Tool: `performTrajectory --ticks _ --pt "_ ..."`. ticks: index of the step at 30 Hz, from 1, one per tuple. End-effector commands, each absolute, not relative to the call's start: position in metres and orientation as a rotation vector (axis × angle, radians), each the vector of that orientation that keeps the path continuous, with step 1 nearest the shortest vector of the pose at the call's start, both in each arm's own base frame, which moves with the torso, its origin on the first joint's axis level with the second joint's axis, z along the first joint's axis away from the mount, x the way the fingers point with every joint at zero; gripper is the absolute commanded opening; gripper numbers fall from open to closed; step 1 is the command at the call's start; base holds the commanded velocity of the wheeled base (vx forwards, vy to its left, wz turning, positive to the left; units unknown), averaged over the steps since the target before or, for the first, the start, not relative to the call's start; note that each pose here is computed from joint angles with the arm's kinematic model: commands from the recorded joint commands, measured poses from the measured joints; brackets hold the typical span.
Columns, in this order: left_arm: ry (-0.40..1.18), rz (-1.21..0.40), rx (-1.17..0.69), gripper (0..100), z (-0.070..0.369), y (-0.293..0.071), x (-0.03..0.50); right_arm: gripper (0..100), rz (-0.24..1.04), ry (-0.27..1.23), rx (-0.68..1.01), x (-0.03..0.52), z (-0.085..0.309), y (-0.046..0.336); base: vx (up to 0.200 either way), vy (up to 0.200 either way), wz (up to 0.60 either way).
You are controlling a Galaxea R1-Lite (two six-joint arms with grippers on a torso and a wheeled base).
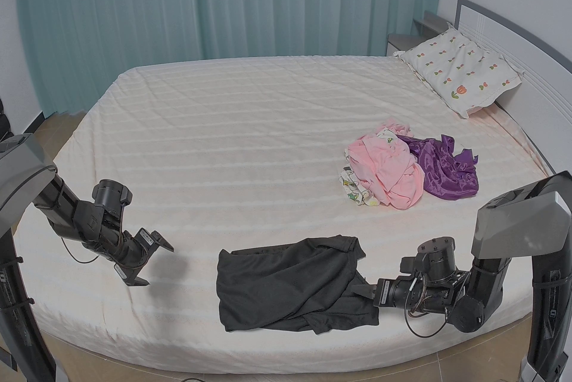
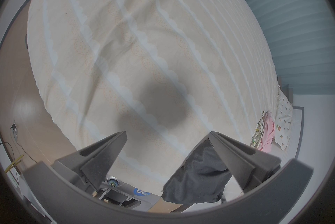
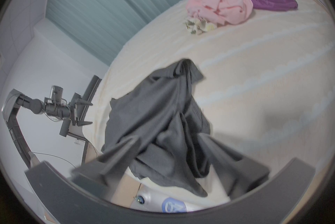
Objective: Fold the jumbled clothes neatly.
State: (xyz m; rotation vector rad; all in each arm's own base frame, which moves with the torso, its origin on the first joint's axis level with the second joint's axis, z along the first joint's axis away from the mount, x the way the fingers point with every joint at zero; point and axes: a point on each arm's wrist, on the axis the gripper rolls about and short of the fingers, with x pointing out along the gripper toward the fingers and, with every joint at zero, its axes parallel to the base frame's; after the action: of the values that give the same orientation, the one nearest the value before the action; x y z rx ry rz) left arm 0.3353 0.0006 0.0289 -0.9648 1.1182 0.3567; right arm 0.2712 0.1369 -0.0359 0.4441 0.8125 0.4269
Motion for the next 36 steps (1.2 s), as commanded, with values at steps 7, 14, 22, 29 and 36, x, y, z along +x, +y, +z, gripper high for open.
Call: performTrajectory --ticks 7,14,22,29,36 --pt "1.119 0.358 -0.964 100 0.028 0.0 0.336 100 0.563 0.703 0.458 0.27 -0.026 0.171 0.0 0.0 0.0" --pt "1.119 0.358 -0.964 100 0.028 0.0 0.336 100 0.607 0.771 0.452 0.26 -0.044 0.19 0.0 0.0 0.0" --pt "1.12 0.359 -0.964 100 0.027 0.0 0.337 100 0.617 0.798 0.434 0.258 -0.052 0.193 0.0 0.0 0.0" --pt "1.12 0.357 -0.963 100 0.027 0.0 0.337 100 0.63 0.789 0.423 0.264 -0.062 0.207 0.0 0.0 0.0" --pt "1.12 0.357 -0.963 100 0.027 0.0 0.337 0 0.612 0.797 0.423 0.258 -0.052 0.199 0.0 0.0 0.0"
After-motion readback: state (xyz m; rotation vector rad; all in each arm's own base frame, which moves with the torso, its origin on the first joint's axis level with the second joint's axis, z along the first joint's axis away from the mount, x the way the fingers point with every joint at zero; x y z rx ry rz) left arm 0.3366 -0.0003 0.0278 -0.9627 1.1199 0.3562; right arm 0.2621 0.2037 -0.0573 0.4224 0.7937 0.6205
